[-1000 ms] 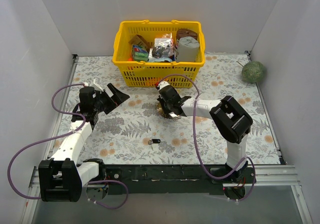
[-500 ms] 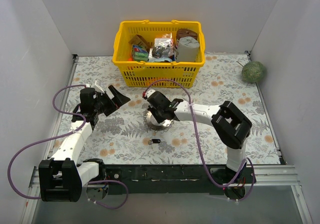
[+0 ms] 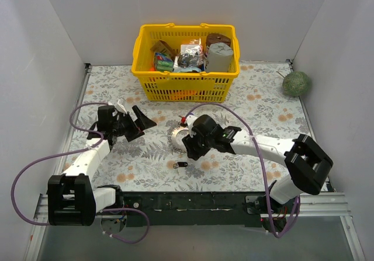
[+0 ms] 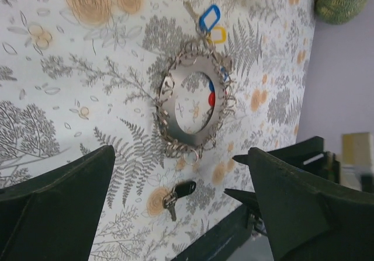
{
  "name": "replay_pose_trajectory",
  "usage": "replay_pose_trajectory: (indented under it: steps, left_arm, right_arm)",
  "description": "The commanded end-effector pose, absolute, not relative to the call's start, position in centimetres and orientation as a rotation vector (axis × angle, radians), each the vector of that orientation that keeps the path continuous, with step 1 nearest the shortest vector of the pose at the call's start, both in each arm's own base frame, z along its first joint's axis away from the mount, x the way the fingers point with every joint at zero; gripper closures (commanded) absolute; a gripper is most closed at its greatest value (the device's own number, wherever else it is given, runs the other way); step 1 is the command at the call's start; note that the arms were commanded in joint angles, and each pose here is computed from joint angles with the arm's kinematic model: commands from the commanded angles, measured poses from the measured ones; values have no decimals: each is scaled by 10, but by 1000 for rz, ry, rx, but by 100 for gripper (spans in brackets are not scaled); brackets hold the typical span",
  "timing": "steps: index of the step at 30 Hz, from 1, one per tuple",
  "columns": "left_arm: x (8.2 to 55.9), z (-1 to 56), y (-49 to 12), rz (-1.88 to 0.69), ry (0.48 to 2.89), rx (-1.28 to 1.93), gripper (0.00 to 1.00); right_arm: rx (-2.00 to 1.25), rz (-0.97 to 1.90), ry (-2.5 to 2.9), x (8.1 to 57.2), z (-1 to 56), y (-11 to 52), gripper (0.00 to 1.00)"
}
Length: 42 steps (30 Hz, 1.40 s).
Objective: Put the keys on the keyring
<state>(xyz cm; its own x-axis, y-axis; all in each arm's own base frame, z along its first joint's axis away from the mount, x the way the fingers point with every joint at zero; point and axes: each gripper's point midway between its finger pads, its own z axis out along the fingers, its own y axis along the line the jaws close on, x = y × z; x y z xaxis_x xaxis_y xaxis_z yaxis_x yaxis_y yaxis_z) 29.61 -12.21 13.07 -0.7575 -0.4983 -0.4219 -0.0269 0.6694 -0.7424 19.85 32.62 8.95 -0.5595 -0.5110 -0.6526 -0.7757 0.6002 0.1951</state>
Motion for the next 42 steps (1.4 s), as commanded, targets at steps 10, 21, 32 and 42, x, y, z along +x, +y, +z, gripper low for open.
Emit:
replay_pose_trajectory:
  steps: [10,21,32,42]
  left_arm:
    - [228,65,-154,-1102,2549,-633,2]
    - [204,37,-170,-943,2677,-672,2]
    - [204,31,-161,-836,2690,-725,2]
    - [200,25,-166,-828,2729,-711,5]
  right_arm:
    - [-883,933,2473,149,43,332,46]
    - [-799,933,2400,151,59,322,19]
    - [-772,991,2395,144,54,318,24]
    - [-809,998,2435,153,43,339,38]
